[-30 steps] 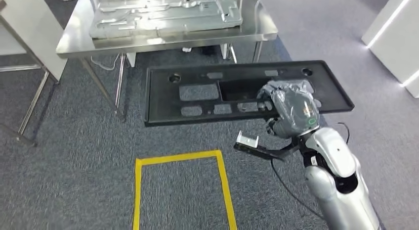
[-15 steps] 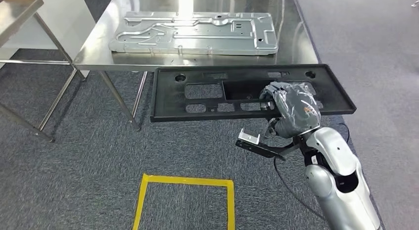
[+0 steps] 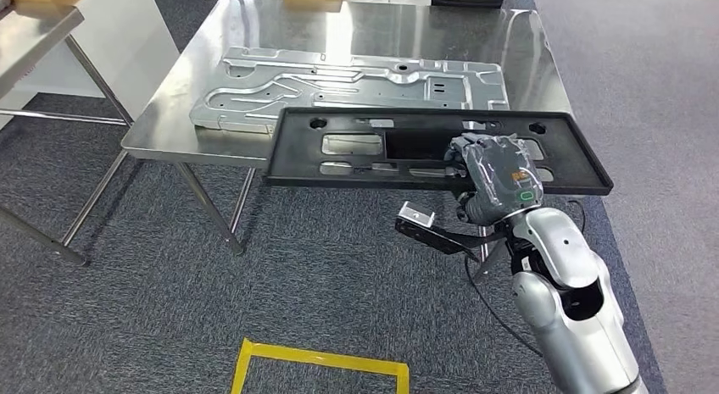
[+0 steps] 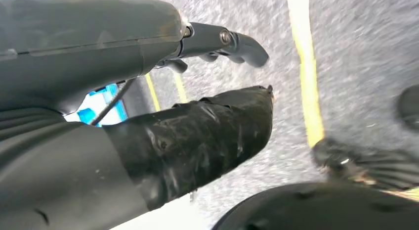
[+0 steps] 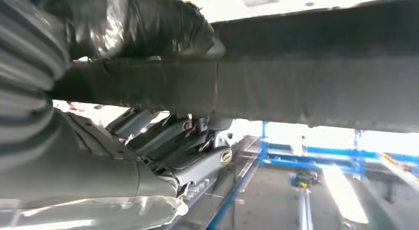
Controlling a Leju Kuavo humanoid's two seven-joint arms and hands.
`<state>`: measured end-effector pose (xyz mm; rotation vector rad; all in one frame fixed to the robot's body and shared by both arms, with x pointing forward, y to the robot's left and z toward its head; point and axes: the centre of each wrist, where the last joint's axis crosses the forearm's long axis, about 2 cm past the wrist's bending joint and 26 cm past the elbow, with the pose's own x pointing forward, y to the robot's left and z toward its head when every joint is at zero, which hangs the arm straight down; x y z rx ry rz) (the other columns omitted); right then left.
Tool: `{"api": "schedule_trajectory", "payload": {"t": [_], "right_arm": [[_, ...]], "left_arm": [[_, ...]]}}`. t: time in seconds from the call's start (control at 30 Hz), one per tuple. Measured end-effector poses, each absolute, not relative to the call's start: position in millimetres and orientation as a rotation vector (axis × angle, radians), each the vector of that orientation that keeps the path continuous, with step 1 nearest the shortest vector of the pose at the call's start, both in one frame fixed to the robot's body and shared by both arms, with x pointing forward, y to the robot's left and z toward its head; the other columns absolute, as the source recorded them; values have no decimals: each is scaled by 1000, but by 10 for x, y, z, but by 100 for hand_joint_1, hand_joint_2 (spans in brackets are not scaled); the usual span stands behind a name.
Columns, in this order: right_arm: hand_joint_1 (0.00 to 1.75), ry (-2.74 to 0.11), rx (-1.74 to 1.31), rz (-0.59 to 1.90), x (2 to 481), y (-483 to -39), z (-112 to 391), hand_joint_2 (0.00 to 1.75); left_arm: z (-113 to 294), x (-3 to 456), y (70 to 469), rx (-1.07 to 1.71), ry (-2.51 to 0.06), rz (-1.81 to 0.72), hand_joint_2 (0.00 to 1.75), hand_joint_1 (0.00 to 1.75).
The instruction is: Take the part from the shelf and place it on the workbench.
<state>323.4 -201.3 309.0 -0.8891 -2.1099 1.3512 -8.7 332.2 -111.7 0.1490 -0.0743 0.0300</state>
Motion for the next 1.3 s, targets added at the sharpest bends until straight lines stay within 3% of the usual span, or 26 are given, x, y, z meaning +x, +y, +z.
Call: {"api": "schedule_trajectory", "payload": {"t": [1.3], "right_arm": [[175, -2049, -848, 1360, 3331, -1850, 2998, 175]], "left_arm": [[-1122, -75, 3252, 106, -39, 83, 0, 0]]}}
